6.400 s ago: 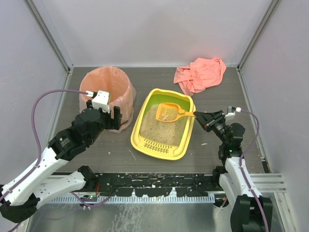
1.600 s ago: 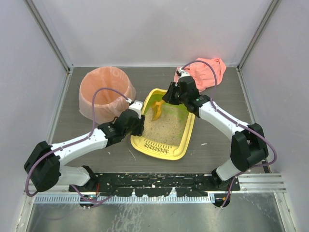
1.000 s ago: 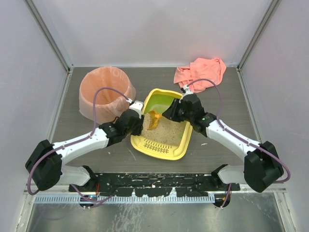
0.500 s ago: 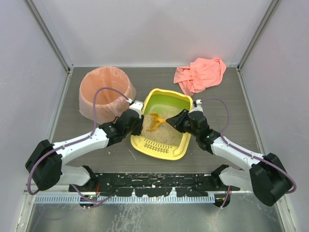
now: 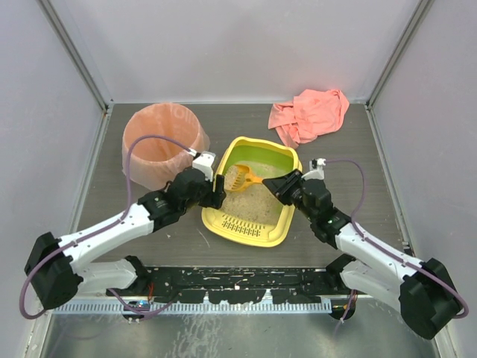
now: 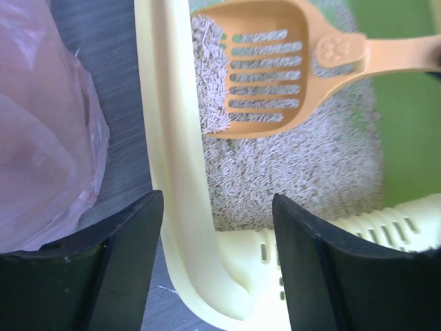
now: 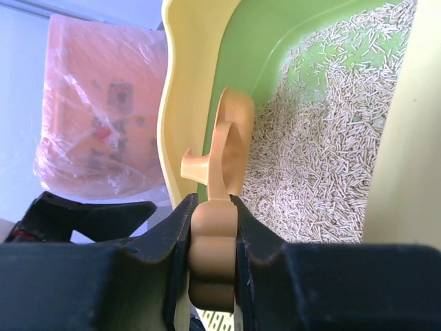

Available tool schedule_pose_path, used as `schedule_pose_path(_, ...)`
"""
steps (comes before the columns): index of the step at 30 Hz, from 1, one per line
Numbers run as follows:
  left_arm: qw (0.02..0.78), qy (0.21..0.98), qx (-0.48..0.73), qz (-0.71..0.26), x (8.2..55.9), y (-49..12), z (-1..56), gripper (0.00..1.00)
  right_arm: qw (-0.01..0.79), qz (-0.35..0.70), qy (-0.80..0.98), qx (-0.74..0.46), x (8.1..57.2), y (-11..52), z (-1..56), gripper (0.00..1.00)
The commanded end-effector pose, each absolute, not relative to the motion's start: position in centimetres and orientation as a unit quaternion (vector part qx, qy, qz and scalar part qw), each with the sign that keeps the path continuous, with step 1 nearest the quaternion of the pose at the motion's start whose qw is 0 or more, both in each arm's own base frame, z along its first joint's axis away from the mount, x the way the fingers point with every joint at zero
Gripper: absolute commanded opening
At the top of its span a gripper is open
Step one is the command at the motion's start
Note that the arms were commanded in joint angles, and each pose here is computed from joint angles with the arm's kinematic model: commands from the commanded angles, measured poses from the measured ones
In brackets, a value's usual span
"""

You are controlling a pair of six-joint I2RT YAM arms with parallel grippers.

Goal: Clean the litter box

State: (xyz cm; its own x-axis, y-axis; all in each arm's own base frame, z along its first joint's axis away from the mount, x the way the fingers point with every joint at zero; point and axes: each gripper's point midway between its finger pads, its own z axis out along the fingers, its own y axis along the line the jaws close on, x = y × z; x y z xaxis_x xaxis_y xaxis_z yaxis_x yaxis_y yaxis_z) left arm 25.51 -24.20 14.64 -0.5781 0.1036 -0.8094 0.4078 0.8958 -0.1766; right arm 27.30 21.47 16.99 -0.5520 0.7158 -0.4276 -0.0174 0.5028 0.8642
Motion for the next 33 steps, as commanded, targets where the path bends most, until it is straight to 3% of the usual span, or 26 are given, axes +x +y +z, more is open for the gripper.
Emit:
schedule_pose_path(1,0.489,0.835,0.132,-0.215,25.6,-24.4,20.8,0.69,0.448,0.461,0.731,0.231,27.4,20.9,19.9,0.01)
schedule_pose_path(6,0.511,0.824,0.126,-0.211,25.1,-22.9,23.3,0.74,0.468,0.459,0.724,0.217,26.0,19.3,20.8,0.00)
schedule_pose_path(16,0.533,0.813,0.121,-0.201,24.0,-20.6,25.8,0.75,0.489,0.514,0.685,0.167,24.0,15.7,22.9,0.01)
schedule_pose_path(25,0.556,0.801,0.107,-0.196,23.2,-18.6,27.8,0.76,0.431,0.622,0.626,0.188,23.4,15.1,23.0,0.01)
schedule_pose_path(30,0.560,0.800,0.107,-0.189,23.0,-18.1,28.4,0.76,0.438,0.606,0.622,0.231,24.1,13.6,22.1,0.01)
schedule_pose_path(33,0.562,0.799,0.105,-0.186,23.1,-17.9,28.5,0.76,0.424,0.623,0.629,0.191,23.3,15.0,22.7,0.00)
